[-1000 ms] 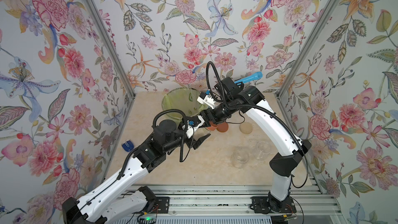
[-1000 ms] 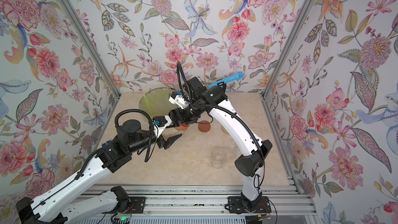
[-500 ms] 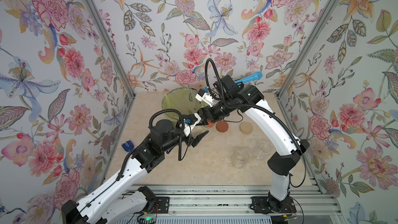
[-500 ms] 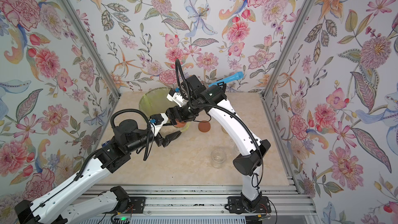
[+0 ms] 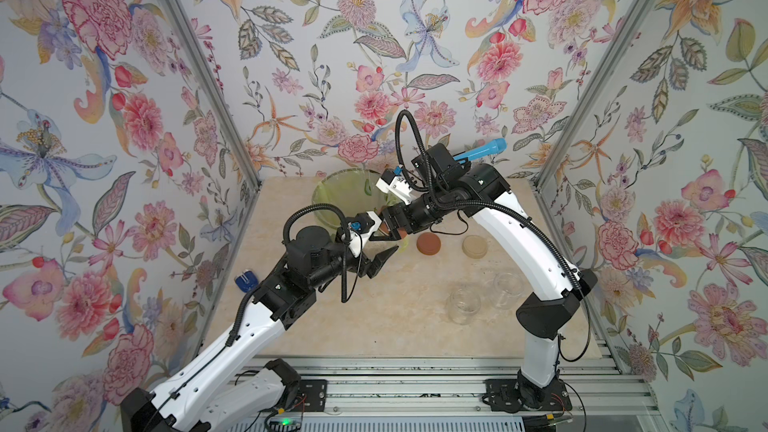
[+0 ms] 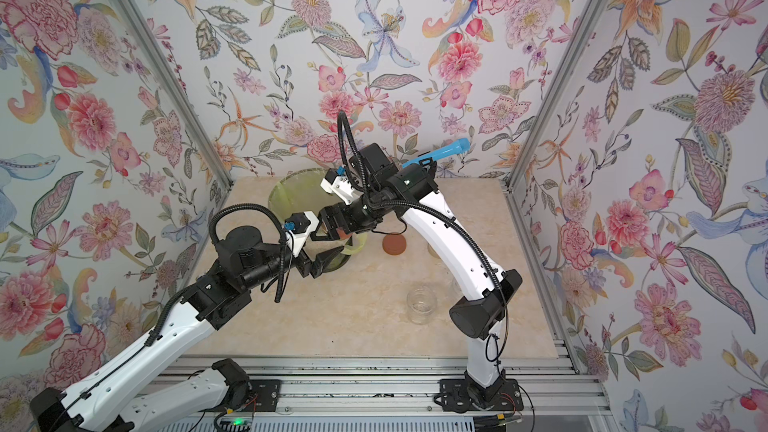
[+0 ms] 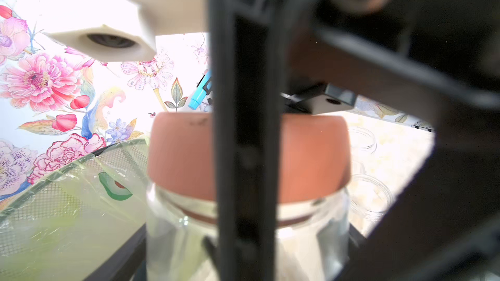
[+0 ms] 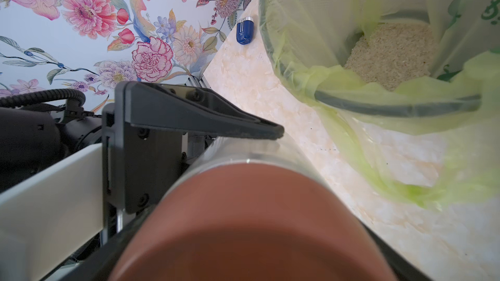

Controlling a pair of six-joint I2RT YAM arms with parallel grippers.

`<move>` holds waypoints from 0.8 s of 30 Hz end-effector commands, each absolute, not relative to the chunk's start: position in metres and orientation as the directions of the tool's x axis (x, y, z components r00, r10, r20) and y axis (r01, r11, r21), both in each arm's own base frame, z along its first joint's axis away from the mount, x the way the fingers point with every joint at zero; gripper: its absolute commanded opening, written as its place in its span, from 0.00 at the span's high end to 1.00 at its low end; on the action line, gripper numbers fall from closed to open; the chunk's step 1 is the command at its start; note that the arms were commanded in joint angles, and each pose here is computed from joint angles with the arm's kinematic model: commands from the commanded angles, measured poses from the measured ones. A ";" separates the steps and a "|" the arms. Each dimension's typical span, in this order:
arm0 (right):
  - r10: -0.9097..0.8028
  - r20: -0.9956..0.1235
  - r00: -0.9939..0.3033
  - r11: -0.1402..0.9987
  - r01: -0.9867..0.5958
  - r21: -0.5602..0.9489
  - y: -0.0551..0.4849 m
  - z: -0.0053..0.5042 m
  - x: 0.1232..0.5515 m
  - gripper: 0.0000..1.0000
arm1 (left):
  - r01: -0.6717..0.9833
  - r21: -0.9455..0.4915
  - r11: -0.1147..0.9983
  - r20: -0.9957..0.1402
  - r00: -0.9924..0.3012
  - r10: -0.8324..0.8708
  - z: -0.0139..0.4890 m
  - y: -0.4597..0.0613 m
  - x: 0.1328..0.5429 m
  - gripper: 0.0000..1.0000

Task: Empty moldy rice from jars
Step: Pick up the jar from the center of the board.

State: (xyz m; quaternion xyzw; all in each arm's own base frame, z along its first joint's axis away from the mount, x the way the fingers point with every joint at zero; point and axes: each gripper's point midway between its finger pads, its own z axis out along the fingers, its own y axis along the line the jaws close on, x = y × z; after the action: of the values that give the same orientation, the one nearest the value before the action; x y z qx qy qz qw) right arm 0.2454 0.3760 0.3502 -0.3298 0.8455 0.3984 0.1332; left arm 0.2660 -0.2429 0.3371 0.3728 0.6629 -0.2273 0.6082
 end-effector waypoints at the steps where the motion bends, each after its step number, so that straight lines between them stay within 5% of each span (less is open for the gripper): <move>1: -0.465 -0.501 -0.730 0.410 -0.679 0.610 0.374 0.367 0.228 0.00 | 0.722 0.156 0.674 -0.984 0.057 0.166 0.354 -0.233 0.281 1.00; 24: -0.330 -0.653 -0.681 0.378 -0.730 0.569 0.374 0.373 0.233 0.00 | 0.670 -0.025 0.742 -0.998 -0.060 0.020 0.362 -0.220 0.308 1.00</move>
State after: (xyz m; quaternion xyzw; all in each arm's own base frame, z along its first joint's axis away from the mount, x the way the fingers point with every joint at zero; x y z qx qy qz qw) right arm 0.2280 0.3680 0.3544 -0.3364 0.8211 0.4258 0.1769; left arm 0.3005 -0.2276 0.3192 0.2913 0.7103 -0.2501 0.5900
